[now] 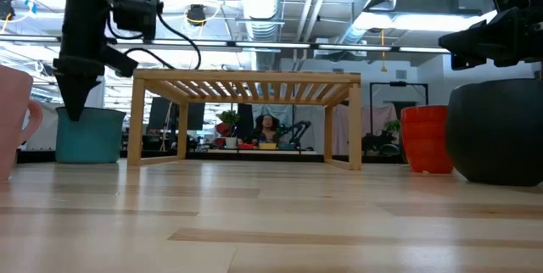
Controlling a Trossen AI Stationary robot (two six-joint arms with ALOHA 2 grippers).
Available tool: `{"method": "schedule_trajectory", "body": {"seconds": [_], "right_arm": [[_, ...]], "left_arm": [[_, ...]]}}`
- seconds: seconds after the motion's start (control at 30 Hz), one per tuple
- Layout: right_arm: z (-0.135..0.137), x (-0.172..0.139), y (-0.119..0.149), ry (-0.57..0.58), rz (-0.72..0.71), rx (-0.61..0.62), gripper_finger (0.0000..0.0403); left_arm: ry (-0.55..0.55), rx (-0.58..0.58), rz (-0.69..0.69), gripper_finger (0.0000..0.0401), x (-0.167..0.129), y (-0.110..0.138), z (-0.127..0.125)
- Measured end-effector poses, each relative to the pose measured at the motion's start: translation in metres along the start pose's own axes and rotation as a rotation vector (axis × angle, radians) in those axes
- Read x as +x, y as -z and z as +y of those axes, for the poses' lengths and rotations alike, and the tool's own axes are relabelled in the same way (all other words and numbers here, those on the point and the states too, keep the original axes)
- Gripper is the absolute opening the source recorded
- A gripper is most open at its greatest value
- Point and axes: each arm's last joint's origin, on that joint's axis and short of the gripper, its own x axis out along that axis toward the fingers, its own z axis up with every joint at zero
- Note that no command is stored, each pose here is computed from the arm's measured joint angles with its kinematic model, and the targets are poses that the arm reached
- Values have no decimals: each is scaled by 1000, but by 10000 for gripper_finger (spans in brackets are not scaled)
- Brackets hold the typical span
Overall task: Place coffee mugs
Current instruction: Put the blue cup on the shelf
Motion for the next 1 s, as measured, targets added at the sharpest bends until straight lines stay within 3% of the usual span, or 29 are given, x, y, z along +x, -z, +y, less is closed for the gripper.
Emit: {"method": "schedule_trajectory", "body": {"seconds": [0.2,0.33,0.63,1.0], "right_arm": [[0,0,0,0,0,0,54],[0,0,0,0,0,0,54],[0,0,0,0,0,0,54],[0,0,0,-1,0,0,54]], "left_arm": [[-29,-10,32,211,6,-4,-2],[-39,-17,31,188,6,-4,-1],[-44,-29,-11,19,-7,-12,1],[-59,-45,-64,5,-50,-17,8]]}}
